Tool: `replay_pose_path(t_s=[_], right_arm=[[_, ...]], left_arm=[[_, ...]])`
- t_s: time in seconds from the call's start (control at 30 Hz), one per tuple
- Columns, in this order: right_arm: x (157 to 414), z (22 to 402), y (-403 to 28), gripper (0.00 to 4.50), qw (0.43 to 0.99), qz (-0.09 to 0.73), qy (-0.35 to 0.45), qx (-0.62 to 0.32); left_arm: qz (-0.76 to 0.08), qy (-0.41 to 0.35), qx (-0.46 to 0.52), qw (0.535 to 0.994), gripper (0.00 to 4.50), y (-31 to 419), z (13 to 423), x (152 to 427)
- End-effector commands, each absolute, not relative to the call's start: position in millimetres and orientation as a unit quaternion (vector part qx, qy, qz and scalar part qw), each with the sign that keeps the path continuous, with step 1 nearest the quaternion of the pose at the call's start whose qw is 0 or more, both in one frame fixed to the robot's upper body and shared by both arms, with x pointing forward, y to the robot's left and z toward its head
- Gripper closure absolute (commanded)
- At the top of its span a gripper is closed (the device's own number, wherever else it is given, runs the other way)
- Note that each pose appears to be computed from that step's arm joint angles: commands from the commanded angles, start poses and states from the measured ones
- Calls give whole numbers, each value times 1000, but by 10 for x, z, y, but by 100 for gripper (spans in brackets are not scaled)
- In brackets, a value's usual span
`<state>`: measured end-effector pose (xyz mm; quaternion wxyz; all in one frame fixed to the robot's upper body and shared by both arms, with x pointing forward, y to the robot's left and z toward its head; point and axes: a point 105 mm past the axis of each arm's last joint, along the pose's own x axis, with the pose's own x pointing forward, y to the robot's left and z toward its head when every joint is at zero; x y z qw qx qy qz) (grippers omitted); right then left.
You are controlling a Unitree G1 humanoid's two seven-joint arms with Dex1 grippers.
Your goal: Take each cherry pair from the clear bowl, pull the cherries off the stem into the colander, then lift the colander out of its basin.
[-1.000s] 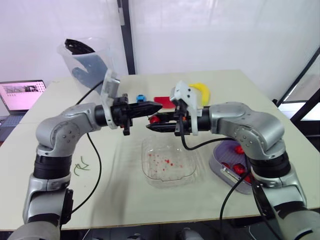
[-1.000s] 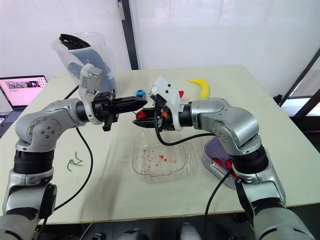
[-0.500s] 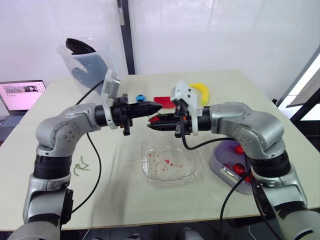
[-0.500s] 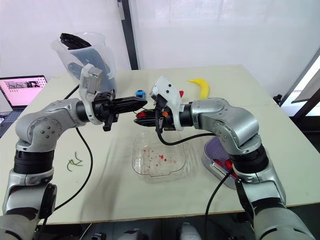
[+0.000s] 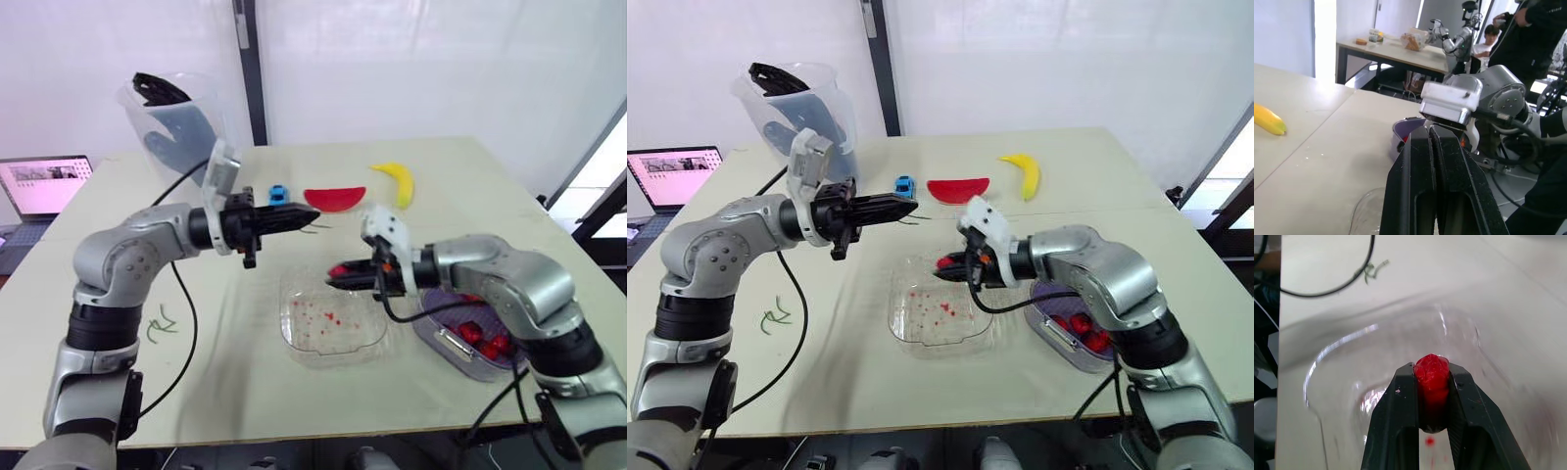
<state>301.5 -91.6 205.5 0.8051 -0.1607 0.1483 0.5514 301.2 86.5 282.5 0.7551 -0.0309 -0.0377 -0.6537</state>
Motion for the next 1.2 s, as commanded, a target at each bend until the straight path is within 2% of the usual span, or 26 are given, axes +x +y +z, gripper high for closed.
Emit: replay_pose_path(t_s=[0.03, 0.17, 0.27, 0.33, 0.4, 0.43, 0.5, 0.6, 0.63, 0.67, 0.77, 0.83, 0.9, 1.0, 1.1, 1.2], right_arm=[[2968, 2347, -1177, 421, 818, 534, 119, -175], [2923, 2476, -1729, 421, 830, 479, 161, -235], [2862, 2322, -2089, 421, 809, 449, 228, -304], [2919, 2161, -2255, 421, 802, 430, 260, -322], [2986, 2019, -2324, 319, 799, 422, 272, -332], [3018, 1970, -2336, 284, 800, 420, 275, -328], [3057, 1895, -2365, 176, 798, 418, 284, -328], [3053, 1935, -2354, 29, 793, 425, 282, -331], [3054, 1968, -2340, 3, 794, 428, 278, -329], [3055, 1989, -2330, 3, 795, 430, 276, -328], [2966, 2540, -1936, 3, 792, 505, 184, -288], [2869, 2818, -1582, 3, 772, 568, 116, -260], [2790, 2945, -1310, 3, 748, 612, 76, -245], [2641, 2833, -923, 3, 683, 675, 62, -272], [2623, 2797, -665, 3, 659, 699, 36, -276], [2608, 2778, -528, 3, 644, 714, 28, -273]], left_arm=[[-640, -61, -17, 766, 450, 989, 2916, 2981], [-619, -55, -13, 783, 450, 1129, 2888, 2992], [-602, -45, -13, 797, 450, 1242, 2834, 2995], [-588, -34, -14, 808, 450, 1328, 2762, 3002], [-576, -25, -16, 817, 450, 1407, 2701, 3008], [-569, -20, -16, 822, 450, 1448, 2671, 3011], [-554, -9, -21, 832, 450, 1540, 2600, 3006], [-532, 13, -25, 846, 450, 1678, 2463, 2963], [-527, 17, -27, 849, 450, 1707, 2435, 2949], [-525, 19, -28, 850, 450, 1725, 2422, 2941], [-490, 39, -36, 870, 450, 1895, 2291, 2872], [-468, 50, -52, 881, 450, 1999, 2209, 2839], [-446, 68, -62, 890, 450, 2089, 2095, 2810], [-403, 111, -139, 898, 450, 2307, 1840, 2714], [-327, 182, -173, 911, 450, 2616, 1417, 2609], [-265, 214, -193, 920, 450, 2860, 1139, 2526]])
